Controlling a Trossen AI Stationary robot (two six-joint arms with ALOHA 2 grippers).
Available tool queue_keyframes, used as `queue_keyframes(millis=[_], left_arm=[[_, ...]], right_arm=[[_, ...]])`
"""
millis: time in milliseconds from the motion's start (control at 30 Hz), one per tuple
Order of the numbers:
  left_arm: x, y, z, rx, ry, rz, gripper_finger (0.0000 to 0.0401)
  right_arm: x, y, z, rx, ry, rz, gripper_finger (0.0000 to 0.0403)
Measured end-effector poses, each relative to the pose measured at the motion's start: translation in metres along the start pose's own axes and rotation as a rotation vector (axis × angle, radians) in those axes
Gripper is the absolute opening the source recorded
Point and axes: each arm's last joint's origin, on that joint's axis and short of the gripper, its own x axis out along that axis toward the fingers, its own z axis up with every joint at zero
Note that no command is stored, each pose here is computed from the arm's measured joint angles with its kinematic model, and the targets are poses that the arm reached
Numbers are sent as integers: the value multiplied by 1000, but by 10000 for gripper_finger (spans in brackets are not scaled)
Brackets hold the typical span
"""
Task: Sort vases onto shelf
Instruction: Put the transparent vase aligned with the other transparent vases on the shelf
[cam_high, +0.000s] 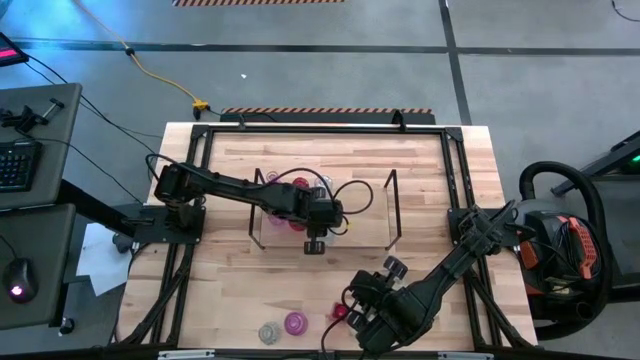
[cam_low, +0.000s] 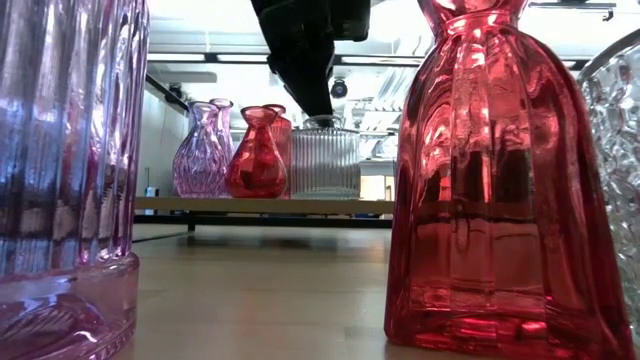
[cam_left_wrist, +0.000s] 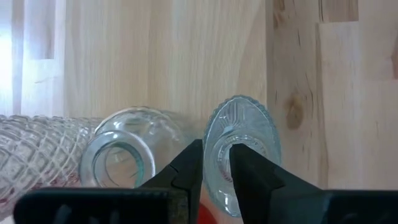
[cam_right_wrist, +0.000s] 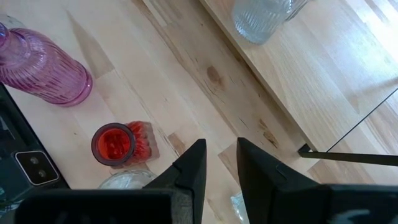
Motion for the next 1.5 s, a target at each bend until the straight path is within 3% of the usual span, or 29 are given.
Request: queue_keyframes(millis=[1300, 1500], left_arm=[[-4, 1, 0, -28, -3, 0, 79], [-21, 3, -3, -28, -12, 3, 79]], right_arm=[[0, 1, 0, 7, -2, 6, 69], [0, 0, 0, 16, -5, 5, 69]])
